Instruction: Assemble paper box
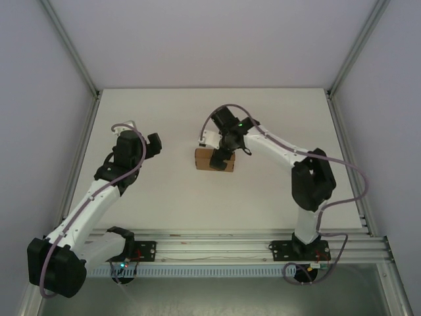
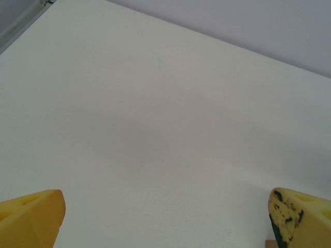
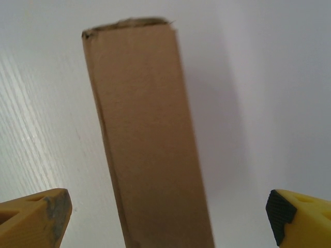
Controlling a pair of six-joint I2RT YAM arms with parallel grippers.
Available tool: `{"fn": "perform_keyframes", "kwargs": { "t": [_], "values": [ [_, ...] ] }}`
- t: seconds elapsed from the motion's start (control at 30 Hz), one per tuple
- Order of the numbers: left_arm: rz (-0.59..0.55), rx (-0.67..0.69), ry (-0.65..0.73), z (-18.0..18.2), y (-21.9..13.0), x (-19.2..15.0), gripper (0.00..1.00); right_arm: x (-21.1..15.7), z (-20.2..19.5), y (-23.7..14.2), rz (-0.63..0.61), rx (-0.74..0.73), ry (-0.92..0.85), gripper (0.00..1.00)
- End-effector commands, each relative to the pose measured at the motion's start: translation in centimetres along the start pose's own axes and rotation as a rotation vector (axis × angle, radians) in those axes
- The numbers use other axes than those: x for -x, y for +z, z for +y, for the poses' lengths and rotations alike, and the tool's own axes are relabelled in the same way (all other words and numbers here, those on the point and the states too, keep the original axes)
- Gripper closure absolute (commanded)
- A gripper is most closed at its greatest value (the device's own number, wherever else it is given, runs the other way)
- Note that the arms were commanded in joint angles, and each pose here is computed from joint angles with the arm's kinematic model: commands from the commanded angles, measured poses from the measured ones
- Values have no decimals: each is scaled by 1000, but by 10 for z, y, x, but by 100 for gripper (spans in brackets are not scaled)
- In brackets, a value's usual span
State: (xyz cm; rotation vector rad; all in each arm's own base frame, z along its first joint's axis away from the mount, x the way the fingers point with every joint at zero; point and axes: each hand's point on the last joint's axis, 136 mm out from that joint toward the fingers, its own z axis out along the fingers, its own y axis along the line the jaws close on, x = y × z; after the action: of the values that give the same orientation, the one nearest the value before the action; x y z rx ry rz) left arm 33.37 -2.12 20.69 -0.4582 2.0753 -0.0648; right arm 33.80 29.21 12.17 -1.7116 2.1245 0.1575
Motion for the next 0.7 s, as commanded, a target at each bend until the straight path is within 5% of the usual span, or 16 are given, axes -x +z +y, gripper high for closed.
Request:
{"fn": "perform_keyframes", "kwargs": {
  "t": [0.0, 0.5, 0.67],
  "values": [
    [-5, 28, -4, 7, 0, 2, 0, -10, -5, 3, 102, -21, -90, 4],
    [37, 28, 31, 9, 4, -10, 0, -11, -23, 22, 200, -105, -121, 42],
    [38, 23, 34, 8, 4, -12, 0, -13, -36, 20, 242, -207, -150, 44]
  ]
}}
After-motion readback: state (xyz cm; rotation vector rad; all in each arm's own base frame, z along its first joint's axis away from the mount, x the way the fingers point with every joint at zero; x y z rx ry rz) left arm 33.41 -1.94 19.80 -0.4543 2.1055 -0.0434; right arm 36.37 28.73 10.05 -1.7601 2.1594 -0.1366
